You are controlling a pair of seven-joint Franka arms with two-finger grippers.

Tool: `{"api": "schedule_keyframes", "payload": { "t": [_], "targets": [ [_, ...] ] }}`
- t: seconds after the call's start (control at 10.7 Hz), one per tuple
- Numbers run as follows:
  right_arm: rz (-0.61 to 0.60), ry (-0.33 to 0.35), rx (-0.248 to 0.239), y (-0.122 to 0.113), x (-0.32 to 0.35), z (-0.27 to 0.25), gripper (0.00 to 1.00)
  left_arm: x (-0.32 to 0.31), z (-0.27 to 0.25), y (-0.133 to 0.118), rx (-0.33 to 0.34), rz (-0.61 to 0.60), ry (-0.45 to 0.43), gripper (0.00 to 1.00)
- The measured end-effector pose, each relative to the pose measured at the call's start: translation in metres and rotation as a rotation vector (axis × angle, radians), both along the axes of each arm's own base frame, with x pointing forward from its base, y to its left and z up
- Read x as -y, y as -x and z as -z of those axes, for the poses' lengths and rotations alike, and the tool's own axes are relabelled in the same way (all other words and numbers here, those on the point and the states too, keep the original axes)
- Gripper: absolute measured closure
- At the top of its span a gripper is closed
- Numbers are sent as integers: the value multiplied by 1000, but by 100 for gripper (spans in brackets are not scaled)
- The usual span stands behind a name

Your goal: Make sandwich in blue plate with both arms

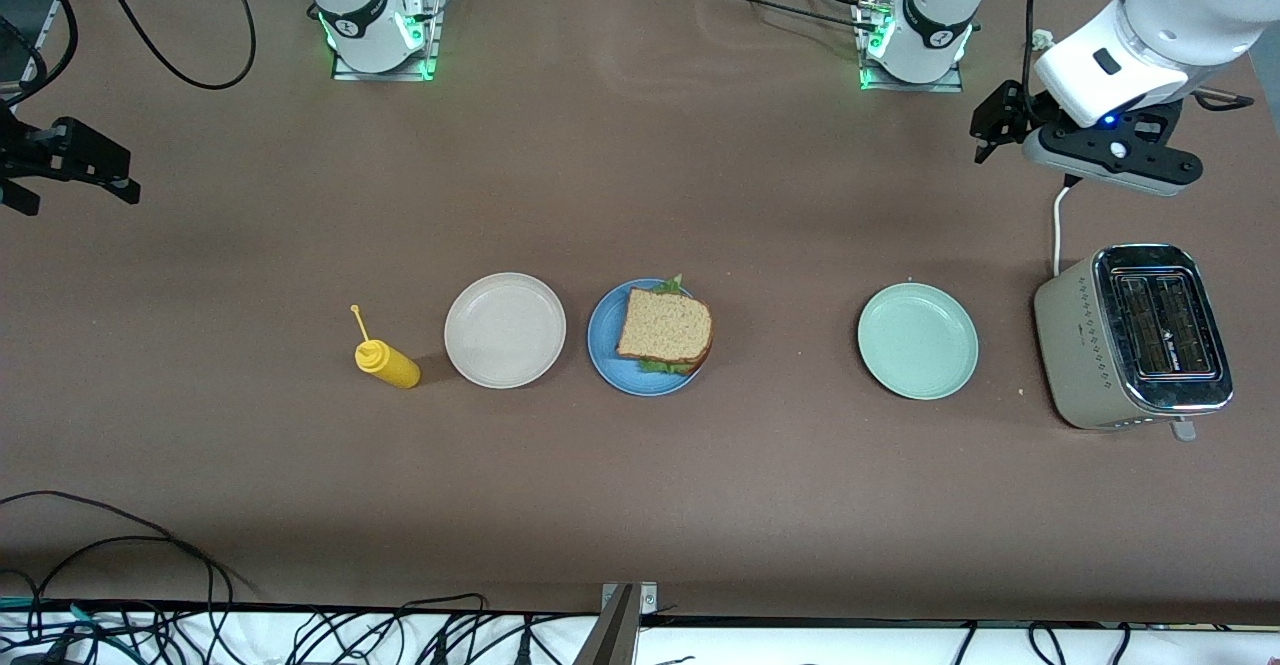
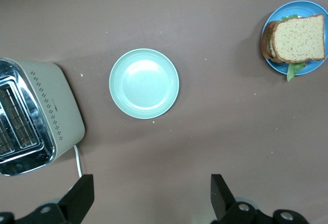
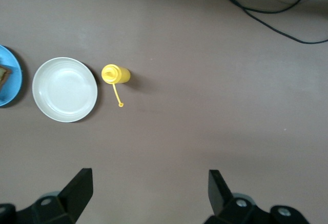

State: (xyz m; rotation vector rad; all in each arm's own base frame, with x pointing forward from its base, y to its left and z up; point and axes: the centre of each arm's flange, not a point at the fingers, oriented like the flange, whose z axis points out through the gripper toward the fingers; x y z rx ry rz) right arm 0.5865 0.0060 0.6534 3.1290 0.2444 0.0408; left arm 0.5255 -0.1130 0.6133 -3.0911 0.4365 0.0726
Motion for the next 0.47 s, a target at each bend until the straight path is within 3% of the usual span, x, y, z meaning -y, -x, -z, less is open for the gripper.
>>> {"api": "schedule_keyframes", "payload": {
  "t": [0.47],
  "targets": [
    [11,-10,-18,-2,5,7,0,-30,-1,-6,4,-57,7,0]
  ]
}}
